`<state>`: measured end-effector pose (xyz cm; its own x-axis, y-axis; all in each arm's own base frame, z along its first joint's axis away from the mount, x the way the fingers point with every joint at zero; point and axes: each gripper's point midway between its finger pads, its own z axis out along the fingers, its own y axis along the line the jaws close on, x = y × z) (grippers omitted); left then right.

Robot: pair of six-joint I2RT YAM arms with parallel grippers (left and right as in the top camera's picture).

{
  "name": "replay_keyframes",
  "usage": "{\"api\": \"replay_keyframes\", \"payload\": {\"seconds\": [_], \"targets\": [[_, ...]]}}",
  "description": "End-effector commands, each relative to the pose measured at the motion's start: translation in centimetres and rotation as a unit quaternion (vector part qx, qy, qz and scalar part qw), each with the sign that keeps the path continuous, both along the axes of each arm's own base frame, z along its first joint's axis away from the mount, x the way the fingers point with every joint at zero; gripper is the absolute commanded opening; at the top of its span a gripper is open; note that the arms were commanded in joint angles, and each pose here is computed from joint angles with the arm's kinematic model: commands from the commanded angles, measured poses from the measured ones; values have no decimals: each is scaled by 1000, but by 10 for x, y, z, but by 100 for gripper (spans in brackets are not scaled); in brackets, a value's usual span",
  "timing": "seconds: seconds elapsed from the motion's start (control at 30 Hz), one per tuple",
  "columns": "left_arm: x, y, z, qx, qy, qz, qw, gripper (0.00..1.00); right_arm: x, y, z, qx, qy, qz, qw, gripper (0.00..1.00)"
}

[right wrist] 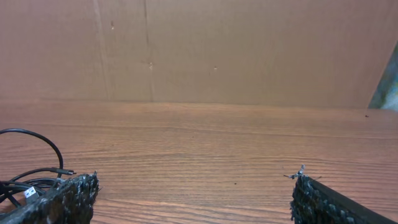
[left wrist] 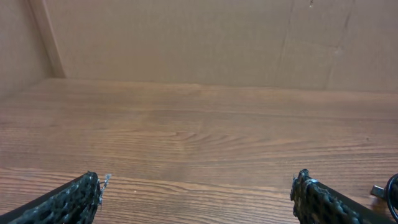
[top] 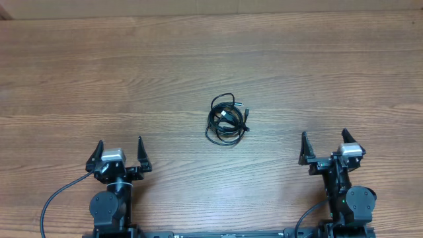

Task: Untangle cables

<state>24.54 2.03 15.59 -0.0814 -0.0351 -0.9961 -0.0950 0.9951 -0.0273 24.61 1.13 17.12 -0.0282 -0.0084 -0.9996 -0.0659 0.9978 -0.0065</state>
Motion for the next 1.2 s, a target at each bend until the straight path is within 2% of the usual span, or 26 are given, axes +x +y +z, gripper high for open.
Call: {"api": "replay_keyframes", "payload": {"seconds": [0.0,0.37,0.43,0.5,0.63,0.7,0.77,0.93,1.07,1.13,1.17], "targets": [[0,-4,0,-9,-4,-8,1000,100,0,0,-1,1,-3,0,1000,100],[0,-3,1,-13,-6,-7,1000,99,0,0,-1,1,-3,0,1000,100],[1,-25,2,-73,-9,-65,995,99,0,0,-1,1,-3,0,1000,100],[-2,-49,6,-152,-9,-128,980,99,0,0,-1,1,-3,0,1000,100],[-7,-71,18,-227,-13,-191,955,99,0,0,-1,1,-3,0,1000,100],[-14,-85,42,-213,-52,-244,945,100,0,0,-1,1,-3,0,1000,100],[-27,-97,81,-181,-126,-297,929,99,0,0,-1,1,-3,0,1000,100],[-64,-92,172,-119,-286,-305,901,100,0,0,-1,1,-3,0,1000,100],[-88,-90,227,-50,-317,-281,905,100,0,0,-1,1,-3,0,1000,100],[-95,-83,254,-25,-305,-250,919,100,0,0,-1,1,-3,0,1000,100],[-96,-77,264,-36,-286,-230,930,100,0,0,-1,1,-3,0,1000,100]]}}
